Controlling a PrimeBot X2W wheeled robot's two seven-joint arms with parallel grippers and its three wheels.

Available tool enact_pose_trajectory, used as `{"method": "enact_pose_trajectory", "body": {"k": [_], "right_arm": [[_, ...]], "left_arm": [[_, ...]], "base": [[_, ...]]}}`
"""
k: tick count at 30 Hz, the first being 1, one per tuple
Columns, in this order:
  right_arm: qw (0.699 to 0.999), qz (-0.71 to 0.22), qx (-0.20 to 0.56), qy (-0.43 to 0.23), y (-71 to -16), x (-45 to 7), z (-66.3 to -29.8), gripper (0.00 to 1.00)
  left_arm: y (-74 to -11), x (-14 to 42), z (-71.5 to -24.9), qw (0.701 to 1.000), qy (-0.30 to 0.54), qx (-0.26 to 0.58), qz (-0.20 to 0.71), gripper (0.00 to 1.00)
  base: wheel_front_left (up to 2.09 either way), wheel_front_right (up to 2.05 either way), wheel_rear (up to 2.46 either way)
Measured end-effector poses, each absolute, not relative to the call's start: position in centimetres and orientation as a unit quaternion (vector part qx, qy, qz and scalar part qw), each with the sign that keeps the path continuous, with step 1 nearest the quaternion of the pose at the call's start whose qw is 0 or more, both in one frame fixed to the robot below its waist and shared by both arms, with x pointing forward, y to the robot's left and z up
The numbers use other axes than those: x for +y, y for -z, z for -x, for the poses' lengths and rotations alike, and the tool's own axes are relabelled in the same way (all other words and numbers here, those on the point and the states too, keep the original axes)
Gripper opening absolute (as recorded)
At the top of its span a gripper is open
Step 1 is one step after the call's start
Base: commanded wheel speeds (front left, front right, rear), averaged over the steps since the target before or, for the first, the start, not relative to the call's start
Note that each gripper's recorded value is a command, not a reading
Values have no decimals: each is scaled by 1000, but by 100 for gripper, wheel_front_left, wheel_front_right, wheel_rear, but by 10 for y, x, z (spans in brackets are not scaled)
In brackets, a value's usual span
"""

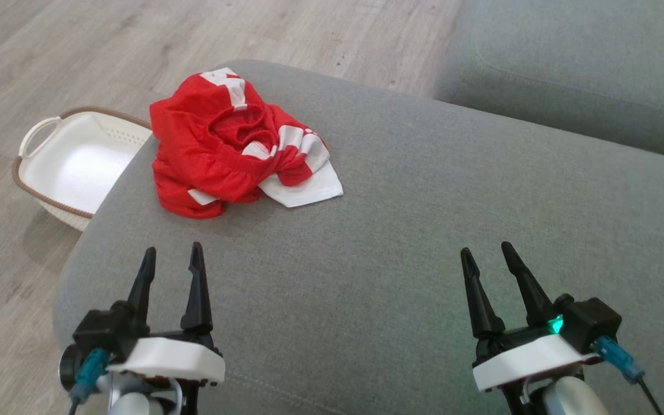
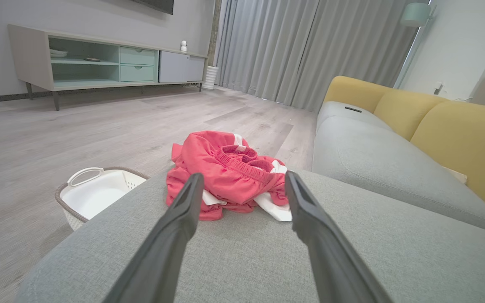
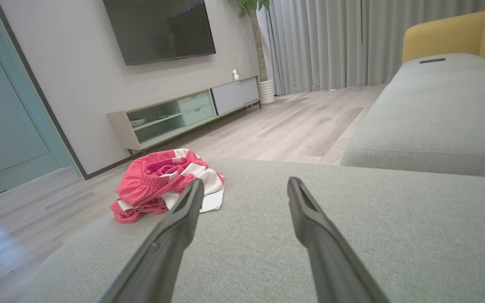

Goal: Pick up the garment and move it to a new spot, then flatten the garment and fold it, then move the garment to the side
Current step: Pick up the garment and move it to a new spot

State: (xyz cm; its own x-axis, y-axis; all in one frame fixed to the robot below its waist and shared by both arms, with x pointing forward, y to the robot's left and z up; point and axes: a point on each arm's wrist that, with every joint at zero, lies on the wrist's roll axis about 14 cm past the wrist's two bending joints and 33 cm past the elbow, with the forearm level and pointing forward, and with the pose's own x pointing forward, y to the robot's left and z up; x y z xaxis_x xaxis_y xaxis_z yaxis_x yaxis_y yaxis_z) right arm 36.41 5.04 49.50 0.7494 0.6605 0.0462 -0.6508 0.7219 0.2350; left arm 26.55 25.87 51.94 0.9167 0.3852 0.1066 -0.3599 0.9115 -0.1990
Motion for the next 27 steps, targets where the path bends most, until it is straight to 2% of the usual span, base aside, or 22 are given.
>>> {"method": "enact_pose_trajectory", "body": {"k": [11, 19, 27], "right_arm": [[936, -121, 22, -331, -487, 37, -383, 100], [943, -120, 4, -310, -487, 26, -411, 100], [951, -129, 5, -281, -474, 10, -441, 100]], "left_arm": [[-511, 260, -293, 981, -177, -47, 64, 100], [-516, 270, -354, 989, -138, -43, 22, 100], [-476, 286, -420, 994, -87, 53, -30, 100]], "base": [[0, 0, 0], [0, 0, 0], [0, 0, 0]]}}
